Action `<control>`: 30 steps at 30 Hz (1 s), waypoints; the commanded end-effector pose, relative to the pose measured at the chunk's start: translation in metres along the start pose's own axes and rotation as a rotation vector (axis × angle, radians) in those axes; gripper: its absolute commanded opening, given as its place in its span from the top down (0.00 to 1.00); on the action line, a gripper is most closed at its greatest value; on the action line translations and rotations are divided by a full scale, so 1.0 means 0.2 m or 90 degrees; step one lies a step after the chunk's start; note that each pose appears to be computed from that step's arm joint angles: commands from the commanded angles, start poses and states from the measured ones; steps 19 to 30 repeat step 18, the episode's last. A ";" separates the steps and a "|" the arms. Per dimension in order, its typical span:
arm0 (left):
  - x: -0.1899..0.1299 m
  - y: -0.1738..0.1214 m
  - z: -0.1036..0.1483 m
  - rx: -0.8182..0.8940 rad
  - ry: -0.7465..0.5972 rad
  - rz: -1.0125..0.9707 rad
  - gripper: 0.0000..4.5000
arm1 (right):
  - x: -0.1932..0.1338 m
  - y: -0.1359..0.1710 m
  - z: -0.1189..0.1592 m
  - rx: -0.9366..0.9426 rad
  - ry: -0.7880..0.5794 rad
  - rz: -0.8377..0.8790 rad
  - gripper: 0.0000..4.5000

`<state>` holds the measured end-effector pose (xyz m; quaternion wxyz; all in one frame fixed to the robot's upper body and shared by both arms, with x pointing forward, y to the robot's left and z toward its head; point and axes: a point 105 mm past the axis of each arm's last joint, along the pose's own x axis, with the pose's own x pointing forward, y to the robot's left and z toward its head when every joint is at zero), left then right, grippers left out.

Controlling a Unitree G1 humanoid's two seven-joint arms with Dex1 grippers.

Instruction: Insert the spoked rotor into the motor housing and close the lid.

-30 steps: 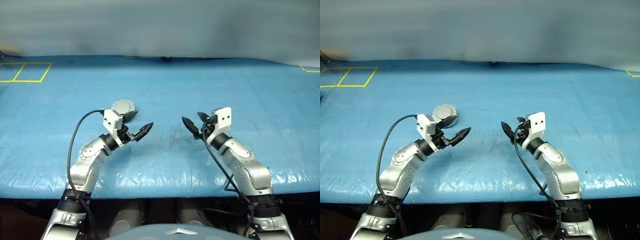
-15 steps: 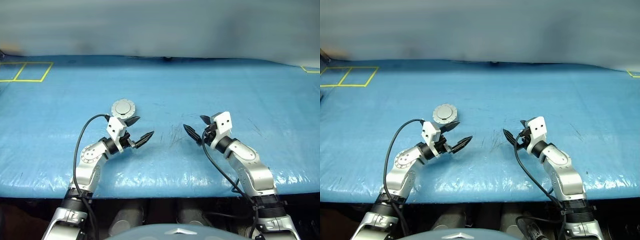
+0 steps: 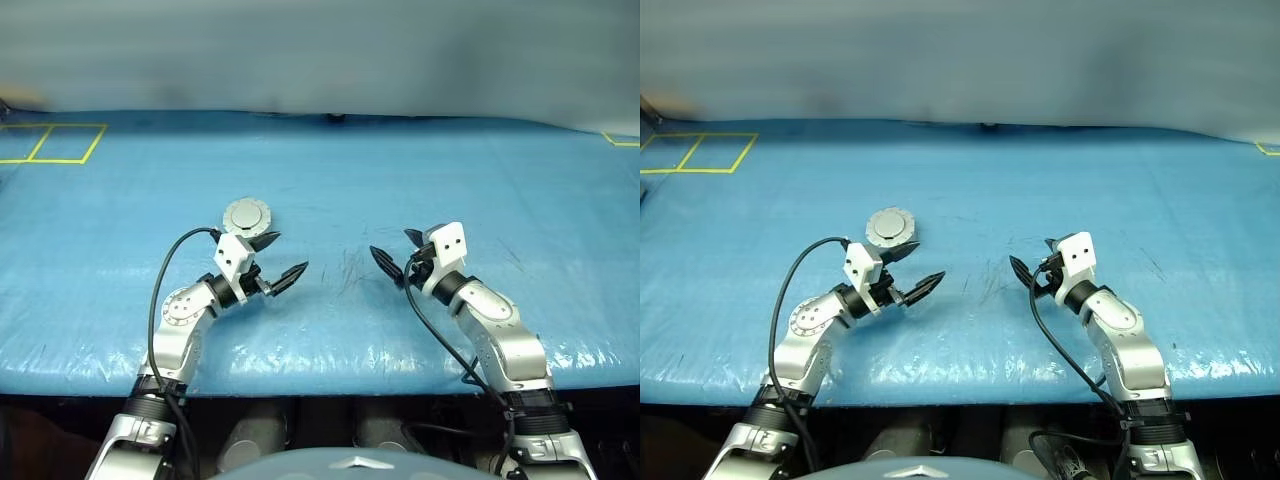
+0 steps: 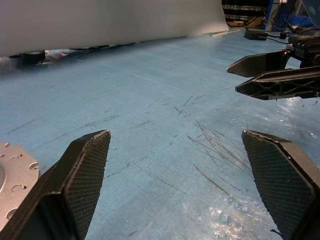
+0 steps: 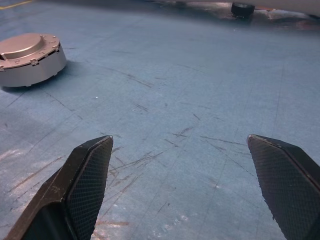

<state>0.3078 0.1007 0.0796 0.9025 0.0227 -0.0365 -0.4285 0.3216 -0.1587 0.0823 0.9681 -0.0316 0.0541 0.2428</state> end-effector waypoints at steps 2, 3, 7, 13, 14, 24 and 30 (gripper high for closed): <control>0.01 0.00 0.05 0.021 -0.024 0.000 0.00 | 0.00 -0.01 0.08 -0.016 -0.041 -0.011 0.00; 0.01 0.00 0.05 0.021 -0.025 0.001 0.00 | 0.00 -0.02 0.08 -0.016 -0.044 -0.015 0.00; 0.02 0.00 0.06 0.024 -0.028 -0.002 0.00 | 0.00 -0.02 0.09 -0.016 -0.048 -0.020 0.00; 0.02 0.00 0.06 0.029 -0.030 -0.001 0.00 | 0.00 -0.02 0.08 -0.015 -0.048 -0.023 0.00; 0.02 0.00 0.06 0.029 -0.029 -0.001 0.00 | 0.00 -0.02 0.08 -0.015 -0.048 -0.024 0.00; 0.01 0.00 0.06 0.029 -0.029 0.002 0.00 | 0.00 -0.03 0.08 -0.010 -0.042 -0.029 0.00; 0.01 0.00 0.06 0.029 -0.029 0.002 0.00 | 0.00 -0.03 0.08 -0.010 -0.042 -0.029 0.00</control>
